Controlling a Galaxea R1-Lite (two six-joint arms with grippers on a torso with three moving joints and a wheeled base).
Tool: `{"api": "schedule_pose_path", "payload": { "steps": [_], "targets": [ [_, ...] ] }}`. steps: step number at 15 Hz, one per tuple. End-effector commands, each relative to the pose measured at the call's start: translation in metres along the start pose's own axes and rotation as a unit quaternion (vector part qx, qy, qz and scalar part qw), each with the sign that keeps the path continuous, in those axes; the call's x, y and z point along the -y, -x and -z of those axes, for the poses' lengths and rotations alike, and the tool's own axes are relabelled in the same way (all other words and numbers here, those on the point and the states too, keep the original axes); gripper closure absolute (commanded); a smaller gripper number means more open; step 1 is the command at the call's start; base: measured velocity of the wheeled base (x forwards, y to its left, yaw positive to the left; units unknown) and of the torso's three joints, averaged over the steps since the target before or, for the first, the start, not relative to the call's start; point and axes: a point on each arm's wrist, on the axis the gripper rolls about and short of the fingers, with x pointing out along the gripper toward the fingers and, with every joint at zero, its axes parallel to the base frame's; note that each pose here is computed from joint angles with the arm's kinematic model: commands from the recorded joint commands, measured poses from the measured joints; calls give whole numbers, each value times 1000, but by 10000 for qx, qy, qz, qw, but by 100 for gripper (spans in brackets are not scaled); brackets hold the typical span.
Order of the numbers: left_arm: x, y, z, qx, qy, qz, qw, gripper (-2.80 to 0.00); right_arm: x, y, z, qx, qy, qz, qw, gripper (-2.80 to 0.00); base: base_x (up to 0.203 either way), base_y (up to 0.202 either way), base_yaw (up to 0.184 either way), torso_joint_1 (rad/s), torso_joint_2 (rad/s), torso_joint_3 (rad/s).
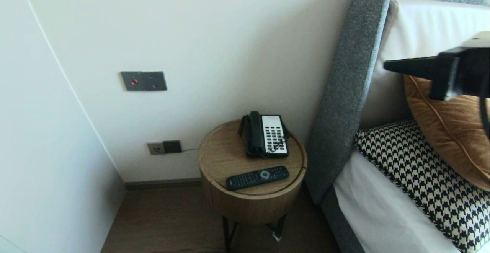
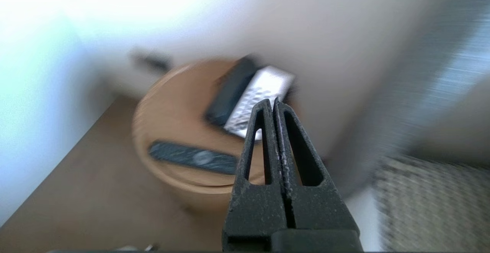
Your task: Open the nightstand drawer
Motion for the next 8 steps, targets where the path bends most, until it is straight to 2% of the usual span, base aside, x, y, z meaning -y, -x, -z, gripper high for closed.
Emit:
{"api": "schedule_pose_path", "payload": {
  "steps": [1,3,5,8],
  "targets": [
    [0,0,0,9,2,-4,10000,0,-3,-96,14,-903,-98,-634,9938,0,0,0,0,0,0,0],
    [0,0,0,9,2,-4,10000,0,-7,-141,29,-1403,-213,-1186,9828,0,0,0,0,0,0,0],
    [0,0,0,8,2,-5,10000,0,-10,-183,55,-1840,-201,-1595,9697,0,0,0,0,0,0,0],
    [0,0,0,1,2,-4,10000,0,-15,-215,95,-2401,38,-2383,9410,0,0,0,0,0,0,0]
  ]
}}
